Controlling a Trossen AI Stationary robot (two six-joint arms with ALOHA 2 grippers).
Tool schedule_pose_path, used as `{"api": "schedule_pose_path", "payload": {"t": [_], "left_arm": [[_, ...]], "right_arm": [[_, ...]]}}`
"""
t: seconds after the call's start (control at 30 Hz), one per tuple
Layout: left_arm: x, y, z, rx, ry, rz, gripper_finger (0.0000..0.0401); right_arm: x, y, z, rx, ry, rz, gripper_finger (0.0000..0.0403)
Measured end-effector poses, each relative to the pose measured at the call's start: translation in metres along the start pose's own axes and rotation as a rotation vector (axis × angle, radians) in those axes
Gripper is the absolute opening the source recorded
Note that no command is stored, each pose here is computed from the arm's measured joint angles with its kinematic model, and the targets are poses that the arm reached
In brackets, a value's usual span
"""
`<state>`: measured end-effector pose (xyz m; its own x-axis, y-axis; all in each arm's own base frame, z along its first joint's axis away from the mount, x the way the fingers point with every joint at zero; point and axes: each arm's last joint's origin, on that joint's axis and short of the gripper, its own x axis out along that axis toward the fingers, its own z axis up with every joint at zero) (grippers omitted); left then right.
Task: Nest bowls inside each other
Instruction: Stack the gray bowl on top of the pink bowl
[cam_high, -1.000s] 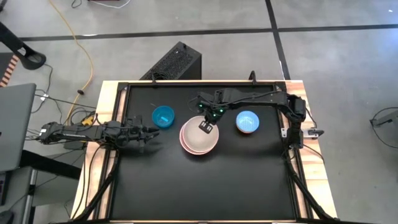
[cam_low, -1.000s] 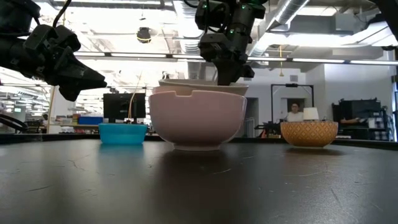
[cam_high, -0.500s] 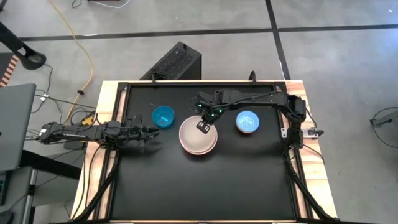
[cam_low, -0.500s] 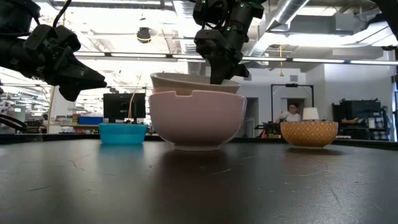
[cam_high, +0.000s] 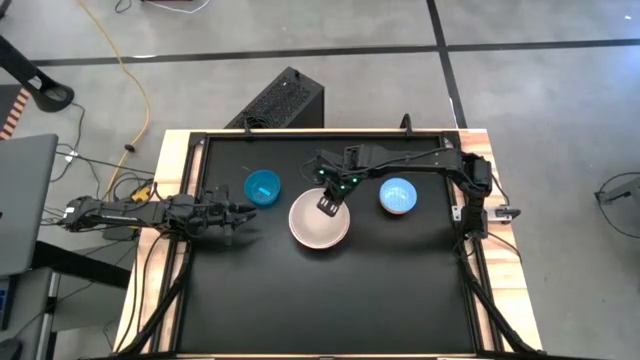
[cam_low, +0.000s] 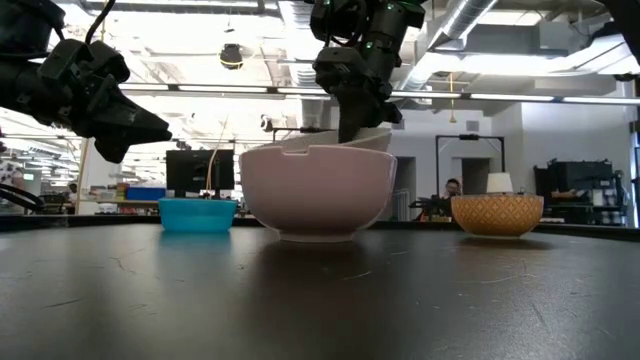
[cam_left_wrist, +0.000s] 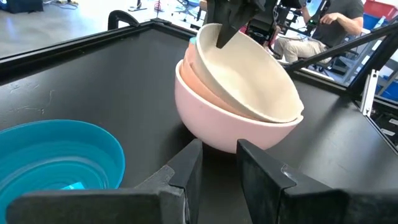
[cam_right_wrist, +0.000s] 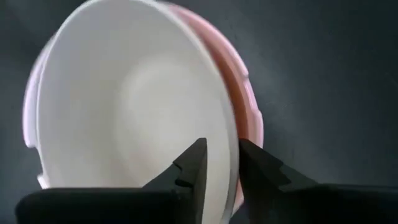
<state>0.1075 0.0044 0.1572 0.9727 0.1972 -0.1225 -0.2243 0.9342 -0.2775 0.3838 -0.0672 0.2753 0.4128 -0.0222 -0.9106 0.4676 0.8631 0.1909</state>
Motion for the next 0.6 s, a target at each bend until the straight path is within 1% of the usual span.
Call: {"api": "schedule_pose_path", "payload": {"t": [0.23,0.37,0.5,0.6], "left_arm": [[0.0,0.0,0.0,0.0,0.0,0.0,0.0088],[0.0,0.0,0.0,0.002,0.0,0.0,0.0088],[0.0,0.0,0.0,0.002,0.0,0.0,0.0088],[0.0,0.0,0.0,0.002,0.0,0.0,0.0088]], "right_arm": [[-0.018,0.0,0.004,-0.021,0.03,-0.013,0.0134],[-0.031,0.002,0.01,-0.022,0.003,-0.004,0.0144],[-0.033,0.004,0.011,-0.037,-0.009,0.002,0.0145],[-0.031,0.009,0.008,-0.099,-0.003,0.01,0.0134]]}}
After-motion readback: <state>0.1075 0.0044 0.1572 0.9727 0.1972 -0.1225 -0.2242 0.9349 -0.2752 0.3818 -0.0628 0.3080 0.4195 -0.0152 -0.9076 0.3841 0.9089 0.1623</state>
